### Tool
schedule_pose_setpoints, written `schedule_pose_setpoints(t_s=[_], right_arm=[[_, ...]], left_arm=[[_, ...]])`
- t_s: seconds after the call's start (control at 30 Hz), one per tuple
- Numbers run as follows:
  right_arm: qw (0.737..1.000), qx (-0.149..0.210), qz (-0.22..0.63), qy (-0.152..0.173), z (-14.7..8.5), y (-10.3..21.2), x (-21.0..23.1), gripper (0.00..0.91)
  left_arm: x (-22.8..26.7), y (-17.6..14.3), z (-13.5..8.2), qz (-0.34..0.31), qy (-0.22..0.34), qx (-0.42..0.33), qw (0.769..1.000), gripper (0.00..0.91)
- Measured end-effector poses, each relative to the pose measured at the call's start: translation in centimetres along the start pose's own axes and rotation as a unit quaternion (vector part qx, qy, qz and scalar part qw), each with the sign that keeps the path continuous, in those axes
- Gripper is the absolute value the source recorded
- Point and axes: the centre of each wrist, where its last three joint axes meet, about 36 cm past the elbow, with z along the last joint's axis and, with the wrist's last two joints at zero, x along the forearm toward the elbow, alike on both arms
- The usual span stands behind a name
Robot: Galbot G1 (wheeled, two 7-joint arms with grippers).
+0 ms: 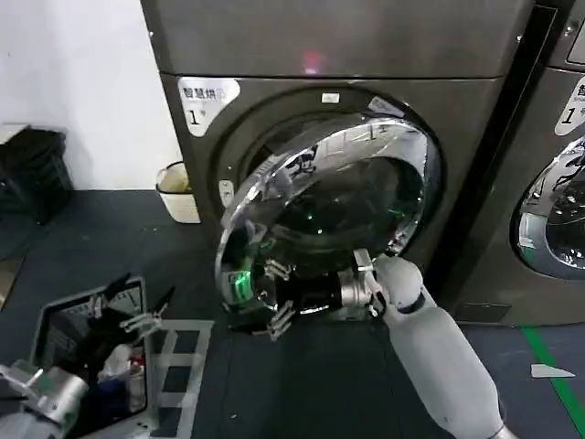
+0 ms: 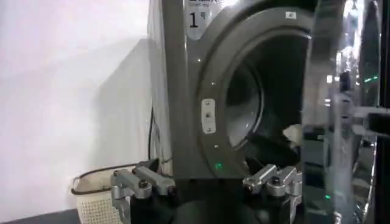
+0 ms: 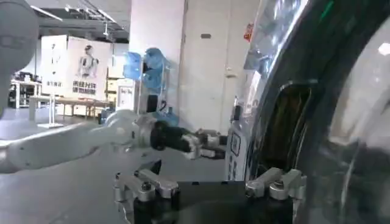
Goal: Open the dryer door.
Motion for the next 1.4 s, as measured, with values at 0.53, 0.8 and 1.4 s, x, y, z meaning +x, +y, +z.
schedule_pose_setpoints(t_s=[0.53,0.8,1.4], right_arm=[[1.000,-0.014,-0.014,0.005,0.4,4.5,4.3,0.907],[1.000,-0.022,-0.009,0.018,0.6,5.7,6.9,0.907],[0.993,-0.019,0.114,0.038,-1.0,10.1,17.5,0.907]], left_arm=[[-4.6,1.8,-1.1,0.051,-0.026,0.019,0.998,0.907],[-7.5,1.9,-2.4,0.113,-0.038,0.030,0.992,0.907],[-14.5,-1.1,-0.4,0.239,-0.017,0.083,0.967,0.907]])
